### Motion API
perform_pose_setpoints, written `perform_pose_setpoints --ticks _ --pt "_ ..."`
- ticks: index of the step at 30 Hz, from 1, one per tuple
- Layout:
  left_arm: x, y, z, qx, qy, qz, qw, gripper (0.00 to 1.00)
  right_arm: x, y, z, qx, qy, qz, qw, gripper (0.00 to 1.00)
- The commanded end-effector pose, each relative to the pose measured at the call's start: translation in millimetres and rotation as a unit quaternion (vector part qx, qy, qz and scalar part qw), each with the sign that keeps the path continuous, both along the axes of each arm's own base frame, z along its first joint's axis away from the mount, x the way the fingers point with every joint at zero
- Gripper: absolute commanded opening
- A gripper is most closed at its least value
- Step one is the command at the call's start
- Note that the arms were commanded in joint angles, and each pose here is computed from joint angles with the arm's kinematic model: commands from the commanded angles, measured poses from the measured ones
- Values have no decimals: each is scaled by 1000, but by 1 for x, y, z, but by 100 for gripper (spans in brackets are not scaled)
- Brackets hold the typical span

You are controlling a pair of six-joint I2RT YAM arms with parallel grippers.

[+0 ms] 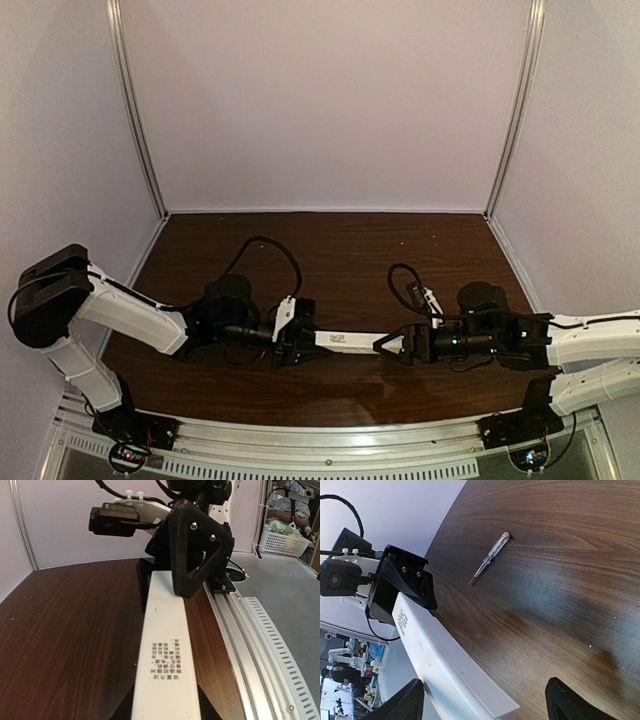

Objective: Unload the batteries from the remote control

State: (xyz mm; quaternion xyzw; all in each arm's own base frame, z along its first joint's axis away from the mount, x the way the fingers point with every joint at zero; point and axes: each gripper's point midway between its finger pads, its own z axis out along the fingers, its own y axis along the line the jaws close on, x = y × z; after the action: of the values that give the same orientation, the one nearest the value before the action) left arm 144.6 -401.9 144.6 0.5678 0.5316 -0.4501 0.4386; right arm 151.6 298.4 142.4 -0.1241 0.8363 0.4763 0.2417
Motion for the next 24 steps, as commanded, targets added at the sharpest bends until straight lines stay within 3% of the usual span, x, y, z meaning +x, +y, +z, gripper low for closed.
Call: perform_pose_setpoints --ticks 1,12,18,24 --pt "6 -5 21 -46 -27 5 999 0 7 -15 -8 -37 -6 -32 999 87" --pt "18 -19 33 -67 -52 10 996 0 17 -41 21 -87 -13 -88 992 99" --pt "36 -21 35 -72 -60 45 995 0 30 -43 56 -69 -36 -105 991 100" --pt "51 -21 28 -61 -59 72 994 0 43 -46 37 -111 -17 -123 986 100"
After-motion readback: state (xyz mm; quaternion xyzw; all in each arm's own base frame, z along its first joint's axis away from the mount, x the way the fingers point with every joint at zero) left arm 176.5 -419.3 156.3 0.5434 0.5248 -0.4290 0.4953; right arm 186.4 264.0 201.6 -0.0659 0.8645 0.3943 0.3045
